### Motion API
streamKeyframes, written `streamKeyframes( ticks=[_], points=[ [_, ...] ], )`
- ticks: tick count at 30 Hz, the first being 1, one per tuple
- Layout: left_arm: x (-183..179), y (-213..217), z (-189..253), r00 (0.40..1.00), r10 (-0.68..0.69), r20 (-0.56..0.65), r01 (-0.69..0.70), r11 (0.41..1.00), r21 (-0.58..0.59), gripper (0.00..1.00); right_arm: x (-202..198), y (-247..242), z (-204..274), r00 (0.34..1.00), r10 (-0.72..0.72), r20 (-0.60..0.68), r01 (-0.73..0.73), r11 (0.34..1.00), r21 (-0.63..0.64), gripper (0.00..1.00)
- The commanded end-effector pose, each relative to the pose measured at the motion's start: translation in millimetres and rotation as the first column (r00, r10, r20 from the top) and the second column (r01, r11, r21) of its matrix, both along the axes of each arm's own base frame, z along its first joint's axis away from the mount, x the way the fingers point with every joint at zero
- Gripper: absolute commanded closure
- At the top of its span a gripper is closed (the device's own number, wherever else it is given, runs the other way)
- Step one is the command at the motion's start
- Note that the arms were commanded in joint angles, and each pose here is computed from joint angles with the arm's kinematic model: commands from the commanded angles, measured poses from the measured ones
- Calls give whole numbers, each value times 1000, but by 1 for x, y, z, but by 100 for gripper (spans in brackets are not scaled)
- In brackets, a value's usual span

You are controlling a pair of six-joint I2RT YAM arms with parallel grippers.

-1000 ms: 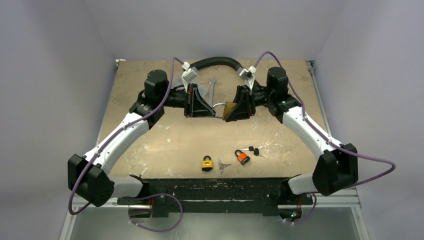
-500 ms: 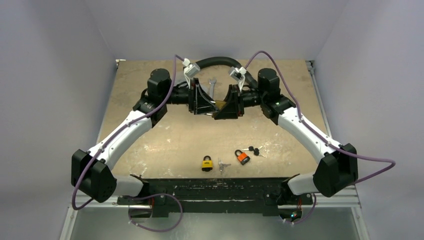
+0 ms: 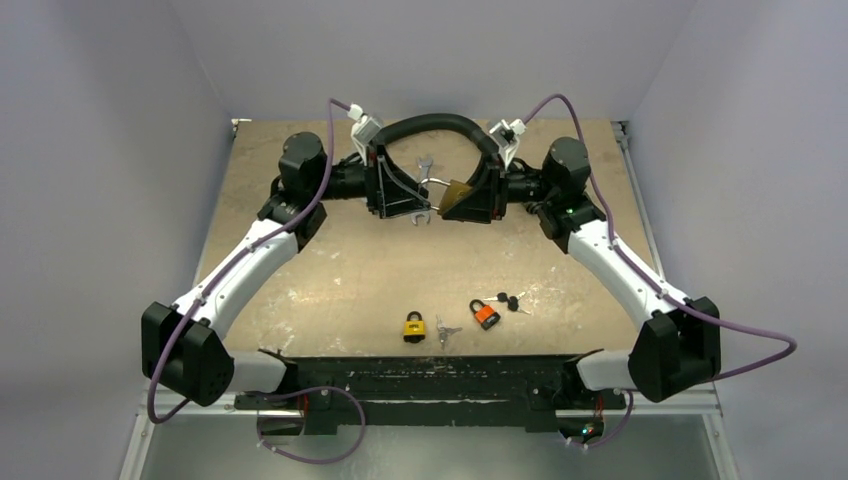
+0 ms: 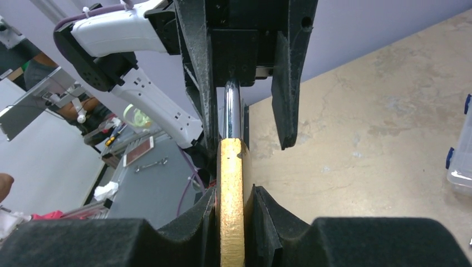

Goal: Lock with the key
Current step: Lock the lock.

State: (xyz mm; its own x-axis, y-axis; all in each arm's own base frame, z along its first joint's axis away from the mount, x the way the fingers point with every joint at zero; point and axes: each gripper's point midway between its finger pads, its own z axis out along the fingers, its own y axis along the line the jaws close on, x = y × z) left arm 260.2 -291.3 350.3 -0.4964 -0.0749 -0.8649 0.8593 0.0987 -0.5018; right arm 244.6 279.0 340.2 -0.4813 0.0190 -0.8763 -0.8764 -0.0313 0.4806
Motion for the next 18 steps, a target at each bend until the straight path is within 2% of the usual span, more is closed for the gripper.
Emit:
streamKeyframes(
  ticks=[1,5,7,8,11,12,14,16,18],
  points=[
    [-1,5,26,999,23,48,-20,998,-63,49,-19,-3,34,991,28,132,-38,997,71,100],
    [0,3,26,1000,22,9,-21,995,-98,50,-15,-2,35,994,5,110,-15,996,89,100],
    [-3,3,29,1000,7,1,-7,990,-143,57,-16,-1,36,994,7,105,-17,995,96,100],
    [-6,3,34,1000,-1,9,3,985,-170,65,-16,-1,36,995,8,103,-18,995,100,100],
    [-6,4,35,1000,1,17,2,983,-185,99,-16,-1,34,996,15,85,-24,995,99,100],
    [-4,5,36,1000,6,18,-3,983,-181,100,-17,-1,34,996,20,82,-28,995,97,91],
    [1,7,33,1000,26,3,-26,987,-159,100,-20,-3,32,995,34,93,-43,995,88,62],
    [6,11,29,999,49,15,-46,991,-129,100,-17,-5,30,996,15,90,-22,997,77,37],
    [8,15,25,998,56,7,-55,993,-106,100,-13,-9,25,995,-11,100,6,999,51,30]
  ],
)
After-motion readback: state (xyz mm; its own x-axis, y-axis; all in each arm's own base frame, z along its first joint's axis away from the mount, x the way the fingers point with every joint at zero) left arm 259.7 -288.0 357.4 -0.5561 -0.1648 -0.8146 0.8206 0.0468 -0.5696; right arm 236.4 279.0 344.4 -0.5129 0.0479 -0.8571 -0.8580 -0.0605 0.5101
